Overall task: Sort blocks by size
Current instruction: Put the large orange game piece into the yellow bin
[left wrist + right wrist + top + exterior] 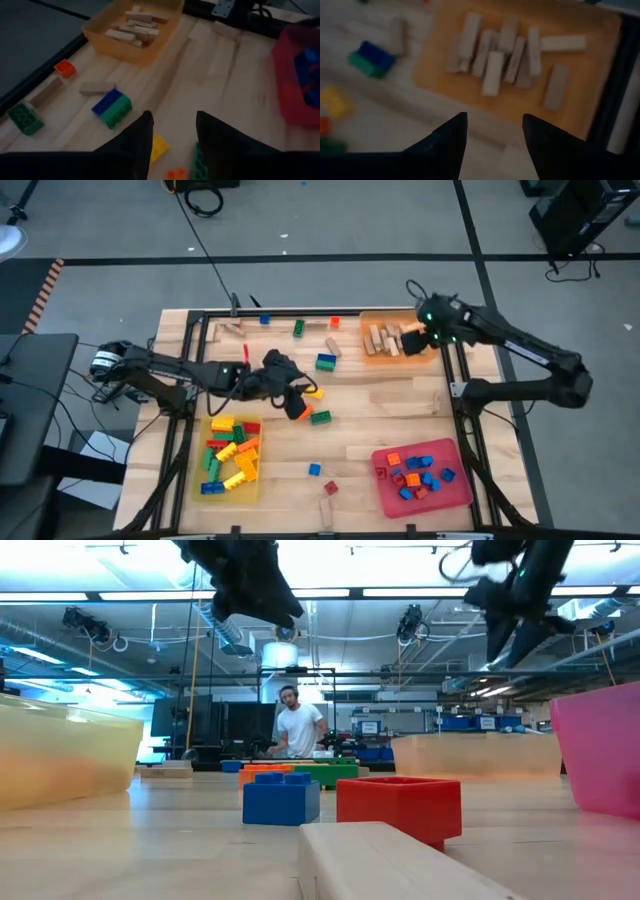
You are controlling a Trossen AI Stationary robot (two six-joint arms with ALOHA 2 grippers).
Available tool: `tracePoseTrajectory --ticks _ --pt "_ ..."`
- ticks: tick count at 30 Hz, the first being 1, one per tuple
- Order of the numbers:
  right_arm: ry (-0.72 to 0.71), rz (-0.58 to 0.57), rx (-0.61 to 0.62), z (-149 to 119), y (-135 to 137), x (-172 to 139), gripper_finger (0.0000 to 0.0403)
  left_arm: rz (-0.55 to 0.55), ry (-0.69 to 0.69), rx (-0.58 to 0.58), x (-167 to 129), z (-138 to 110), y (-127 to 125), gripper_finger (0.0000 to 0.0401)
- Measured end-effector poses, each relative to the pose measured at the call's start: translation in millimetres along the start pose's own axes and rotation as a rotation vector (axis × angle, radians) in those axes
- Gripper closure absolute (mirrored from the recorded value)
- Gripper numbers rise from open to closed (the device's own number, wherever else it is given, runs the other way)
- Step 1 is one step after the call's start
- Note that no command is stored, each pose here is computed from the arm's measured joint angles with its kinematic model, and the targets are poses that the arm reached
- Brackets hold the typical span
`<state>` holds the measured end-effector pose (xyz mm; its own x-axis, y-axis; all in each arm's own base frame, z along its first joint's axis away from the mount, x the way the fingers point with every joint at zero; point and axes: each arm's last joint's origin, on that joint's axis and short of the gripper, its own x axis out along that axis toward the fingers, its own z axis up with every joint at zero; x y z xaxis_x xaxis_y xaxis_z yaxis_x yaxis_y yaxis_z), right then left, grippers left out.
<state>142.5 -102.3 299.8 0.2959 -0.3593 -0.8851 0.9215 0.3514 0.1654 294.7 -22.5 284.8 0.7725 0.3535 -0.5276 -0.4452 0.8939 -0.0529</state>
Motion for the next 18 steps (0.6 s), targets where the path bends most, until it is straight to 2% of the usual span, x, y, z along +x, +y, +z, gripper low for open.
tracePoseTrajectory --ticks 3,7,18 --pt "0.000 0.037 0.024 -17.8 10.2 -12.4 0.0198 -0.008 0.028 0.010 -2.9 -5.0 -4.6 0.0258" --pt "0.003 0.088 0.038 -37.9 26.7 -21.5 0.0198 -0.013 0.075 -0.036 -6.1 -11.6 -8.6 0.0269" --pt "0.057 0.124 0.000 -92.6 72.5 -24.3 0.0198 -0.126 0.150 -0.094 -6.9 -14.9 -12.7 0.0269"
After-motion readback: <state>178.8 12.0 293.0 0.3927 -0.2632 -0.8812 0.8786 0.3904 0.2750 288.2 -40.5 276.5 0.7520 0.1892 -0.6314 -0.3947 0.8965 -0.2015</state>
